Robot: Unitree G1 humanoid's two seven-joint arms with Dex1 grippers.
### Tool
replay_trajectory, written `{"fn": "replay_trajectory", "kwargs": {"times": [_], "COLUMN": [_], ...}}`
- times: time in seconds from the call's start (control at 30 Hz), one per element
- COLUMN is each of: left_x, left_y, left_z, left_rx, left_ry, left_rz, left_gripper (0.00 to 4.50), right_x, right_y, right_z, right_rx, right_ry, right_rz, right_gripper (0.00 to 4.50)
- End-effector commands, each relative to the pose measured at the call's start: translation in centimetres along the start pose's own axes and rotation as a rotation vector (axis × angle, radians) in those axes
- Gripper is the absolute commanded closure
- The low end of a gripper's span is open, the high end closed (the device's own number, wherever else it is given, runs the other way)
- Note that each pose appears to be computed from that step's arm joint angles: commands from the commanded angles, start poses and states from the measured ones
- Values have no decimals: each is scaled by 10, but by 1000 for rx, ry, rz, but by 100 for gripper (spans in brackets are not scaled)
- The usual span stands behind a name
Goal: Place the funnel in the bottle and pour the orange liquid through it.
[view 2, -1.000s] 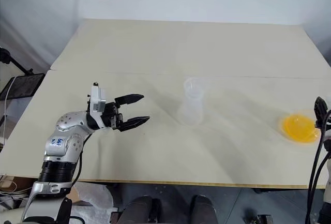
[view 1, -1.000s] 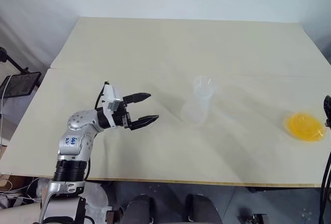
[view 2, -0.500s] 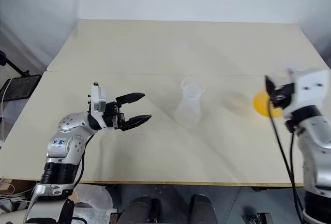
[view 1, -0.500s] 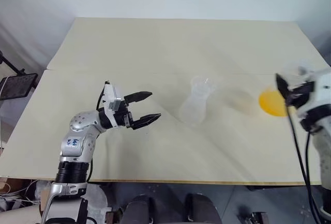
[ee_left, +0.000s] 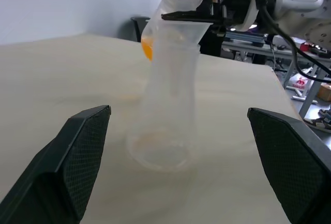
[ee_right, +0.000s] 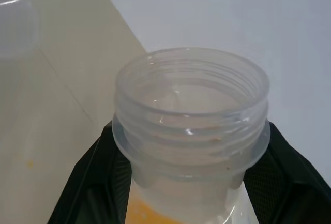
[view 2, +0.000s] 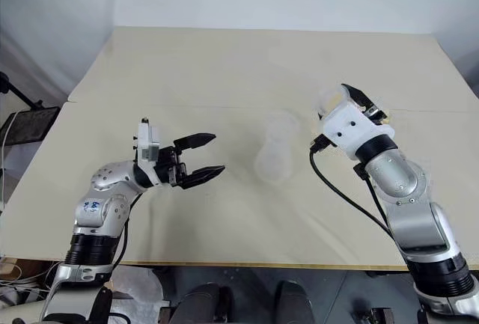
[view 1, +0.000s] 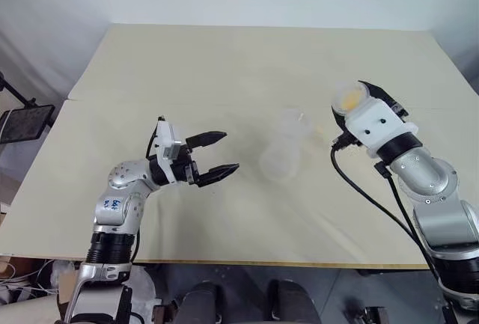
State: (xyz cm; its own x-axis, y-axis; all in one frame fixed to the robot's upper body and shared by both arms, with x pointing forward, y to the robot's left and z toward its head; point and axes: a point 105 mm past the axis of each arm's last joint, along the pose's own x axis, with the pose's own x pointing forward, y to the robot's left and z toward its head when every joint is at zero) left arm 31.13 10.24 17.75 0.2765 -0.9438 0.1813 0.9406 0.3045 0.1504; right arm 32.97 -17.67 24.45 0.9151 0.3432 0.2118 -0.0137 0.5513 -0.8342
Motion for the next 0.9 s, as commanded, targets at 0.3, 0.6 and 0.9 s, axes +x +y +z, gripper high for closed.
{"fn": "replay_trajectory", "kwargs": {"times": [0.3, 0.6, 0.9], "left_x": [9, 11, 13], "left_y": [-14, -15, -16], "left_z": [9, 11, 11], "left_rx": [37, 51, 50], "left_ry": [-24, -32, -42], "left_rz": [-64, -63, -56], "left_gripper": [0, 0, 0], "right_x": [16, 20, 20], "right_y": [-10, -1, -1], "right_z": [24, 37, 39], "right_rx": [-339, -454, -554], "right_ry": [-112, -178, -213], "right_rz": [-112, -101, -101], "right_gripper": [205, 205, 205]}}
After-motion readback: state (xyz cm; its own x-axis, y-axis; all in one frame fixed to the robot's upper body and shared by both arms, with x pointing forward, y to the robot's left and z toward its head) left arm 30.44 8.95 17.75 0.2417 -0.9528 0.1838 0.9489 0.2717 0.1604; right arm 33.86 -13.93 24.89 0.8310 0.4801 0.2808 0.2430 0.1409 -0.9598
